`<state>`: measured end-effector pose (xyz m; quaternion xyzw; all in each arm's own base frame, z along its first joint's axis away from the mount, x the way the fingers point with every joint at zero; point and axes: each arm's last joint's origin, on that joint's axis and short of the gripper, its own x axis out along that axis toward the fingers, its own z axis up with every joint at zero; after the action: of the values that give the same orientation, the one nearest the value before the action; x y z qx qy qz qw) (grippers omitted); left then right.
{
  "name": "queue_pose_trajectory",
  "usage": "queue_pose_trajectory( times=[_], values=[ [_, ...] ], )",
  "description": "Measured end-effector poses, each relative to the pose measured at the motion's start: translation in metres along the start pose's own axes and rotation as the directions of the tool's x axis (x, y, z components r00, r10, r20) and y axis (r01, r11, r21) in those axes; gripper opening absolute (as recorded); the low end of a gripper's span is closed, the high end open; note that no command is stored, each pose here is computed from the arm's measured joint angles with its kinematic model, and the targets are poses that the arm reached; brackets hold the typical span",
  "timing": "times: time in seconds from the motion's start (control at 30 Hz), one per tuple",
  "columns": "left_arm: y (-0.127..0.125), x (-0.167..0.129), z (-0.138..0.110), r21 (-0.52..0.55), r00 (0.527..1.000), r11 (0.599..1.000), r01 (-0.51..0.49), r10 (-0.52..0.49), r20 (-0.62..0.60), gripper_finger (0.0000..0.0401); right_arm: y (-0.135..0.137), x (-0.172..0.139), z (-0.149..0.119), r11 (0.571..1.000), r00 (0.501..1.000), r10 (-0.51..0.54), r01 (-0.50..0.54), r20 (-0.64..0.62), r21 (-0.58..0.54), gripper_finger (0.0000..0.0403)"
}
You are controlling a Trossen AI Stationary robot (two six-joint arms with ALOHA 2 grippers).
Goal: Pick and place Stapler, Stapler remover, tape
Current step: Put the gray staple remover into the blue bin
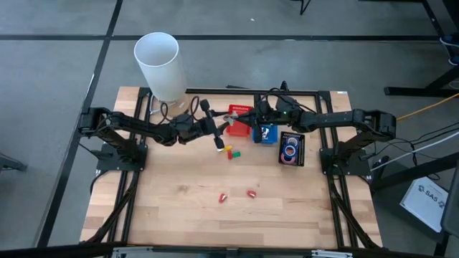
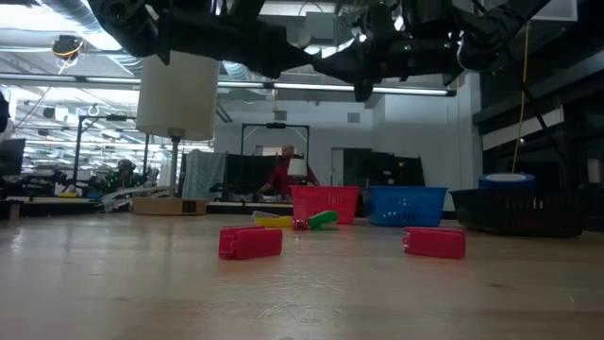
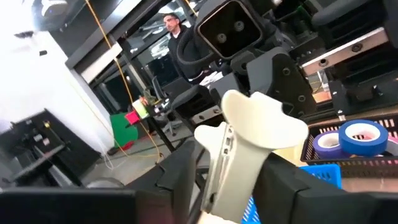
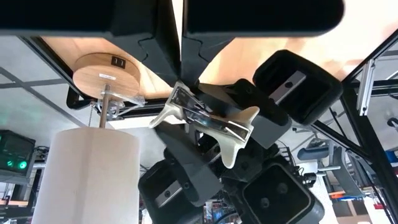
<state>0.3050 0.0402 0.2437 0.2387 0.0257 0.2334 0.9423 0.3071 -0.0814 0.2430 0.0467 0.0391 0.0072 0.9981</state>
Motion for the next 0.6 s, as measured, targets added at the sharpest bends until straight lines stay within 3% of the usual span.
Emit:
queue_pose_trajectory(
  times=[0.2, 0.37, 0.6],
  values=[
    [0.003, 0.002, -0.008, -0.125, 0.998, 0.992, 0.013, -0.020, -0.053, 0.0185, -0.005, -0.001, -0.002, 1.000, 1.000, -0.013, 0.013, -0.022, 0.009, 0.0000],
    [0.006, 0.003, -0.013, -0.245, 0.989, 0.961, 0.130, -0.144, -0.037, 0.0205, -0.008, -0.003, -0.001, 1.000, 1.000, -0.014, 0.014, -0.019, 0.014, 0.0000],
    [0.019, -0.007, -0.005, -0.257, 0.983, 0.956, 0.145, -0.168, -0.070, 0.0205, -0.010, -0.004, -0.001, 0.999, 1.000, 0.000, 0.001, -0.028, 0.039, 0.0000]
  ],
)
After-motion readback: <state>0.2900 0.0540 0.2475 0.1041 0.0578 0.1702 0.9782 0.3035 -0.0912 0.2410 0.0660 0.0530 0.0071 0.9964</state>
